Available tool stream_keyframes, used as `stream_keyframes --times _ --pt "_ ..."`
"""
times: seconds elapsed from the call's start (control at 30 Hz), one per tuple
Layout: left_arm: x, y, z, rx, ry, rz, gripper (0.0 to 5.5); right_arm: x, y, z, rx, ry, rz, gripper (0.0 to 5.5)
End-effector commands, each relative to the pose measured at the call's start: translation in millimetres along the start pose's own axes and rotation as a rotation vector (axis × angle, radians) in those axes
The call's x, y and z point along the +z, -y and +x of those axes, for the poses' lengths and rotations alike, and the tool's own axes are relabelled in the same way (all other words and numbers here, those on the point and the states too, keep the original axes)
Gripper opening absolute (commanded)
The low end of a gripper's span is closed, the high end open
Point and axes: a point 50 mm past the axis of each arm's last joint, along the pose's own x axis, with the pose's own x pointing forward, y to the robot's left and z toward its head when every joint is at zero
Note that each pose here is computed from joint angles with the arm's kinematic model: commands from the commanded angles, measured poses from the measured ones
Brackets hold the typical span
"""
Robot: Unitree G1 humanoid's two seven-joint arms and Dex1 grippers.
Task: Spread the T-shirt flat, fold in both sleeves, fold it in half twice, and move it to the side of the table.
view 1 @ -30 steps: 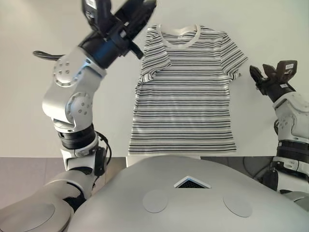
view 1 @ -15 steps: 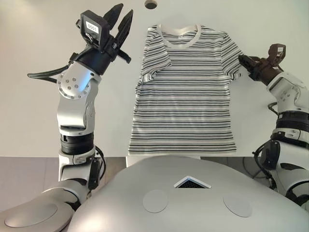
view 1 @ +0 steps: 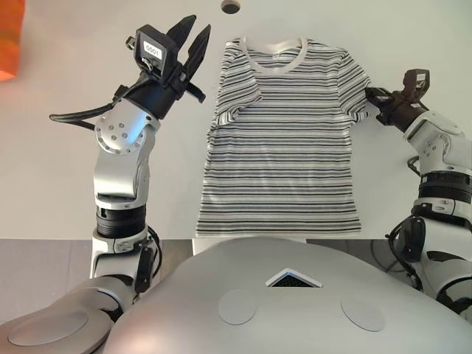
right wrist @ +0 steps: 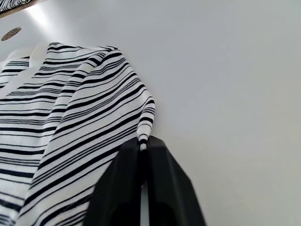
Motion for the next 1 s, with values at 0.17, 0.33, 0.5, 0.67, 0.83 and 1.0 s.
stream_keyframes --times 0.17,0.33,0.5,0.67,0.83,1.0 --pt "-4 1 1 0.007 -0.009 -0.001 1.24 5 -9 -2 -0.019 0.051 -0.066 0.03" --pt "-5 2 2 0.006 -0.008 -0.004 1.24 19 -34 -4 -0.031 0.11 -0.222 0.03" --pt "-5 5 3 -0.003 -0.006 -0.003 1.24 27 -58 5 -0.065 0.148 -0.375 0.03" --pt "-5 7 4 -0.011 -0.004 -0.001 1.24 23 -84 17 -0.024 0.11 -0.466 0.03" --pt "-6 11 5 -0.02 -0.004 -0.004 1.24 23 -114 21 0.057 0.128 -0.499 0.03" --pt "-6 13 5 -0.021 -0.004 -0.01 1.24 19 -129 18 0.098 0.125 -0.542 0.03"
